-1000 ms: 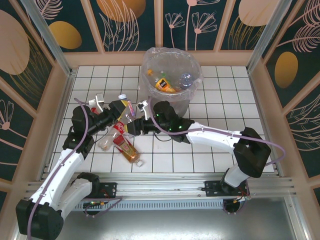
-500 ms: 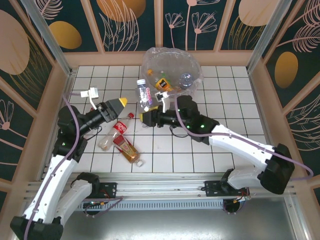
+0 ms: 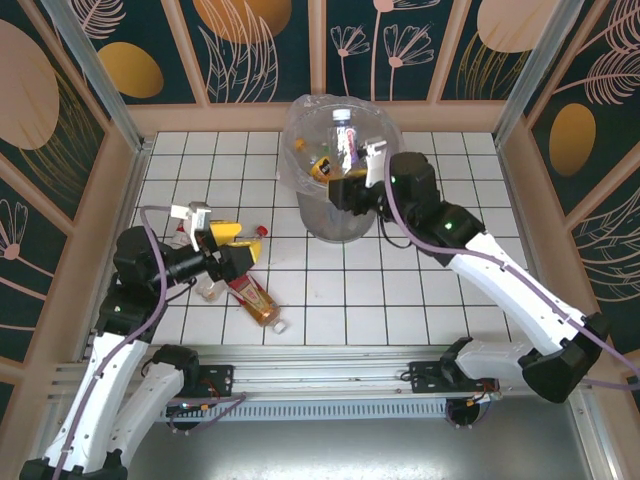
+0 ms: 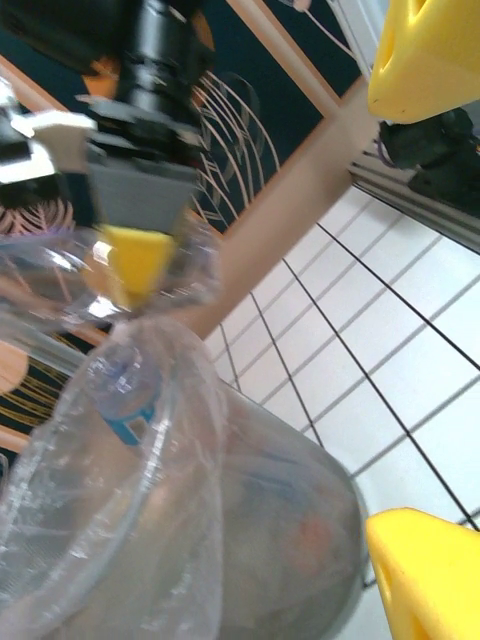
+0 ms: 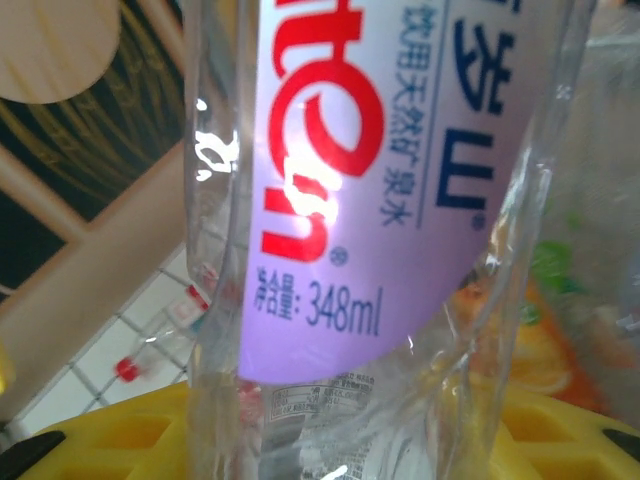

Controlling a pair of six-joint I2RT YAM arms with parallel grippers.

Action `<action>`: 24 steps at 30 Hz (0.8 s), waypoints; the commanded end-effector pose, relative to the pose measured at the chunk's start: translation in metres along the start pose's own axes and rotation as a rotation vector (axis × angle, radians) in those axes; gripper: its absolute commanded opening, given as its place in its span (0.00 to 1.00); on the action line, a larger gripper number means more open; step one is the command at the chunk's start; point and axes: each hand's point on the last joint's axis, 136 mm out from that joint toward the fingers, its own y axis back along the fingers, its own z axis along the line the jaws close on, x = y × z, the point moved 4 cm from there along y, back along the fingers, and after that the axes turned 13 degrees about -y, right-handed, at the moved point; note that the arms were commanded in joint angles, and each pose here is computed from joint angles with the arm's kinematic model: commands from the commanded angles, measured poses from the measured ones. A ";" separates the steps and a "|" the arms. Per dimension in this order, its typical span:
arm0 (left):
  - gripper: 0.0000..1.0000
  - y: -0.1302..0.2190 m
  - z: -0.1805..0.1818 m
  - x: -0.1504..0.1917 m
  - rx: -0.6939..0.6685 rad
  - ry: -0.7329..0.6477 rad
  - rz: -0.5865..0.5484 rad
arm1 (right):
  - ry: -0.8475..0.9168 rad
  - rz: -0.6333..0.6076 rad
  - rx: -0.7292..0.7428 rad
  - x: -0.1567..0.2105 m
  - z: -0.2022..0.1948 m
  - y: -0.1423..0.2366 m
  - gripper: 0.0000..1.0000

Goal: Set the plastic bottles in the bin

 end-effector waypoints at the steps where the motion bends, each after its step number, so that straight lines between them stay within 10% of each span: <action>1: 0.98 -0.001 0.006 0.019 -0.016 -0.042 0.025 | 0.108 0.048 0.111 -0.008 -0.015 -0.006 0.52; 24: 0.98 -0.005 0.026 0.040 -0.090 -0.015 -0.007 | 0.207 0.196 0.408 -0.035 -0.073 -0.078 0.61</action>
